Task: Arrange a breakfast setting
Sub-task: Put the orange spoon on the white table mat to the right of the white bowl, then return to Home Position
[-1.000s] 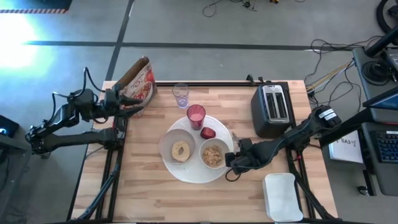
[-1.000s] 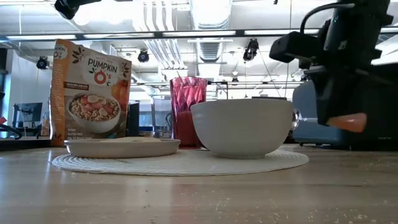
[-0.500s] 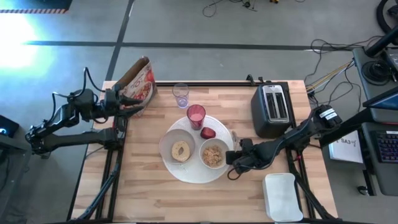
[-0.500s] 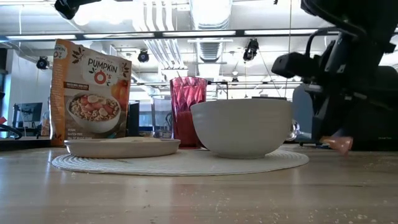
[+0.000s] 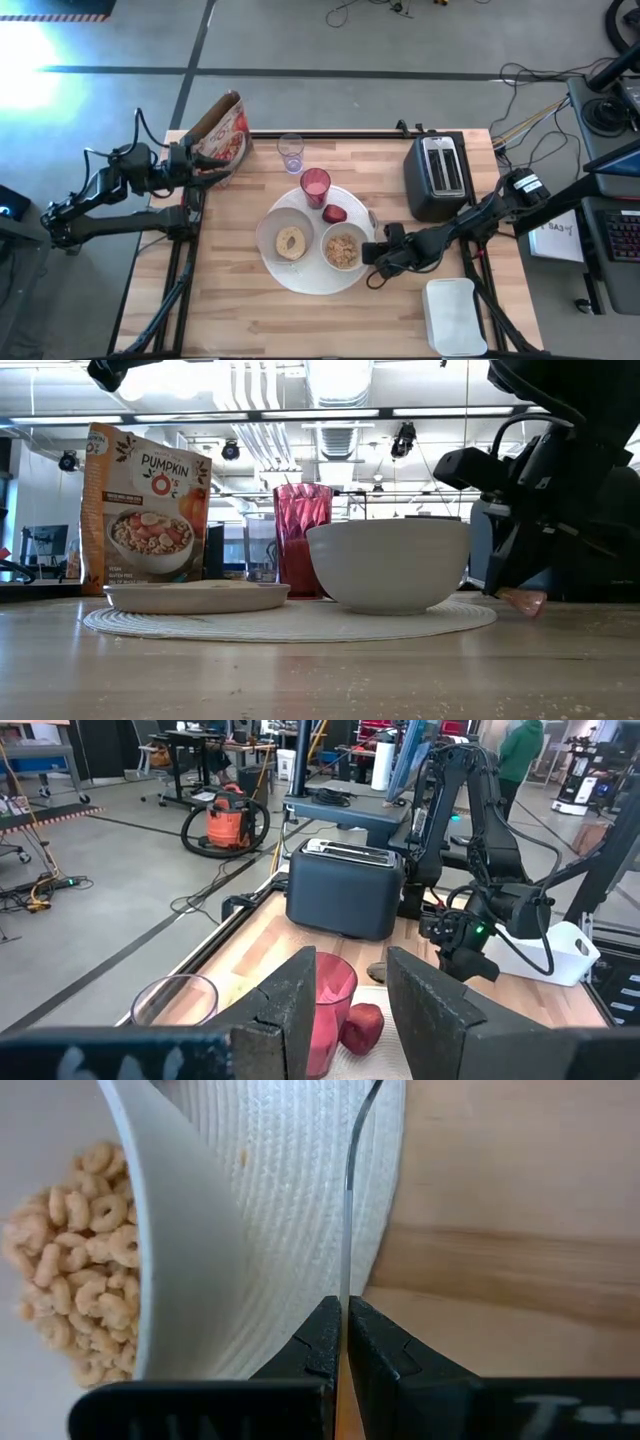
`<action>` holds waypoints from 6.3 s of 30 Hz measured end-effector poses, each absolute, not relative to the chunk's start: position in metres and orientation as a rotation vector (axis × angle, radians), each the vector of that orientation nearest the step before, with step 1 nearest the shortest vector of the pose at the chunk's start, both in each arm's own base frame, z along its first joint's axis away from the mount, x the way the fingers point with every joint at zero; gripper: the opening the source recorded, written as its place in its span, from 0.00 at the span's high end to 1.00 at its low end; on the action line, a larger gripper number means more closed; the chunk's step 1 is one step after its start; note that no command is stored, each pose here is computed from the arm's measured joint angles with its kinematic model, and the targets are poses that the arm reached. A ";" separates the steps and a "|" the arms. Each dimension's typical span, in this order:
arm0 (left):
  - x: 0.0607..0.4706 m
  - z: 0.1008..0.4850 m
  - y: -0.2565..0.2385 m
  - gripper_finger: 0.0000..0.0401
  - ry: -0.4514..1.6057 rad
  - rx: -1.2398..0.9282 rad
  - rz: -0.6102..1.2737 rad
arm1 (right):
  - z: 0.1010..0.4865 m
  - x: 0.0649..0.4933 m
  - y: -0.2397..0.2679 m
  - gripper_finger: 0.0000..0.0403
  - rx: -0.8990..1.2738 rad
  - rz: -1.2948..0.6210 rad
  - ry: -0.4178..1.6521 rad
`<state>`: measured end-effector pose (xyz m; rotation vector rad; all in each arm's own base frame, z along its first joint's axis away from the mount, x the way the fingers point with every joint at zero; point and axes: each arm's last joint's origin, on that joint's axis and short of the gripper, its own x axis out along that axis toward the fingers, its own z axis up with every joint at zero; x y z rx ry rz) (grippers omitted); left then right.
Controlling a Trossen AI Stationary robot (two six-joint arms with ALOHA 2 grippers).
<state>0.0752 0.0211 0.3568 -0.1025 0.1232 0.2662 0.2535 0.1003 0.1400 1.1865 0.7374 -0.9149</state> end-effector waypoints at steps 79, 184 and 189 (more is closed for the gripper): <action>0.075 0.360 0.021 0.73 0.083 -0.136 0.267 | 0.210 0.253 0.058 0.85 0.904 -0.813 0.333; 0.076 0.366 0.022 0.73 0.025 -0.119 0.274 | 0.272 0.138 0.014 0.85 0.249 0.232 -0.015; 0.076 0.366 0.022 0.73 0.024 -0.122 0.274 | 0.266 0.113 0.013 0.85 0.244 0.243 -0.114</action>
